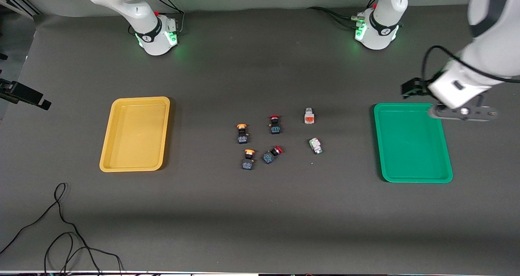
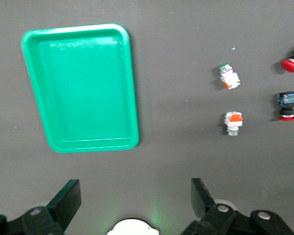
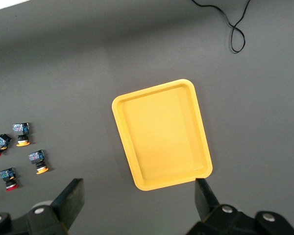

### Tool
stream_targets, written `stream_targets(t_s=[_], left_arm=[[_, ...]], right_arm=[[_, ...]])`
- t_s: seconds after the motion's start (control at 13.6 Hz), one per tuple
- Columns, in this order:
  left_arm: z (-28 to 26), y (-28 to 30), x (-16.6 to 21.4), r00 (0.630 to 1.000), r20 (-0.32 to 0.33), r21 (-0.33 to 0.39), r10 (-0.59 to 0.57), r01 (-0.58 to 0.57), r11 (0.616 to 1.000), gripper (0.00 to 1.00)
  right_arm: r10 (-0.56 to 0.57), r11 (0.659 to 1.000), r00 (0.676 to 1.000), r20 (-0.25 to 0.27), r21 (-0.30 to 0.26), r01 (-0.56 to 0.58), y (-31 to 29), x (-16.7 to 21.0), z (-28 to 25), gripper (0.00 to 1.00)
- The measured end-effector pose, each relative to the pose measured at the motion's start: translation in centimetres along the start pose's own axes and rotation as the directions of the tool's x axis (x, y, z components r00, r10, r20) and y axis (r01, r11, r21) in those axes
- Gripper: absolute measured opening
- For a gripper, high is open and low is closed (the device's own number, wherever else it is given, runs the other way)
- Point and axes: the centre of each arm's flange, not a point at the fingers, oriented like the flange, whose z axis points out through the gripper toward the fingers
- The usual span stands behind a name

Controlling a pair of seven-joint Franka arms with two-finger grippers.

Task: Place green and yellow buttons in trays
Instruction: 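Reach the left gripper down and grasp the orange-topped white button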

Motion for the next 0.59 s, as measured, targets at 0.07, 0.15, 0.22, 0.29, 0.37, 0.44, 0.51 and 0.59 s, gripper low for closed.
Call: stream_targets(t_s=[0.07, 0.15, 0.22, 0.29, 0.37, 0.44, 0.51, 0.59], left_arm=[[0.3, 2.5, -0.3, 1.000, -0.006, -0.001, -0.003, 0.003, 1.000, 1.00], [0.7, 5.1, -0.7, 1.000, -0.012, -0.008, -0.011, 0.011, 1.000, 1.00], [1.1, 7.7, -1.2, 1.000, -0.020, -0.017, -0.019, 0.019, 1.000, 1.00], [1.4, 10.0, -1.8, 0.999, -0.027, -0.021, -0.028, 0.027, 0.999, 1.00], [1.6, 12.3, -2.5, 0.999, -0.035, -0.023, -0.039, 0.039, 0.999, 1.00], [1.8, 14.7, -3.3, 0.998, -0.045, -0.024, -0.051, 0.050, 0.998, 1.00], [2.0, 16.7, -4.0, 0.997, -0.056, -0.026, -0.059, 0.057, 0.998, 1.00], [2.5, 18.5, -4.7, 0.996, -0.065, -0.028, -0.063, 0.061, 0.998, 1.00]], right_arm=[[0.000, 1.000, 1.000, 0.001, -0.001, 0.000, 0.0, 0.0, 0.0, 1.00], [0.000, 1.000, 1.000, 0.002, -0.002, 0.000, 0.0, 0.0, 0.1, 1.00], [0.000, 1.000, 1.000, 0.003, -0.003, 0.000, 0.0, 0.1, 0.2, 1.00], [0.000, 1.000, 1.000, 0.005, -0.004, 0.000, -0.1, 0.1, 0.3, 1.00], [-0.001, 1.000, 1.000, 0.007, -0.005, 0.001, -0.1, 0.2, 0.4, 1.00], [-0.001, 1.000, 1.000, 0.010, -0.006, 0.001, -0.2, 0.3, 0.6, 1.00], [-0.002, 1.000, 1.000, 0.011, -0.007, 0.002, -0.2, 0.3, 0.6, 1.00], [-0.002, 1.000, 1.000, 0.012, -0.007, 0.002, -0.2, 0.3, 0.7, 1.00]])
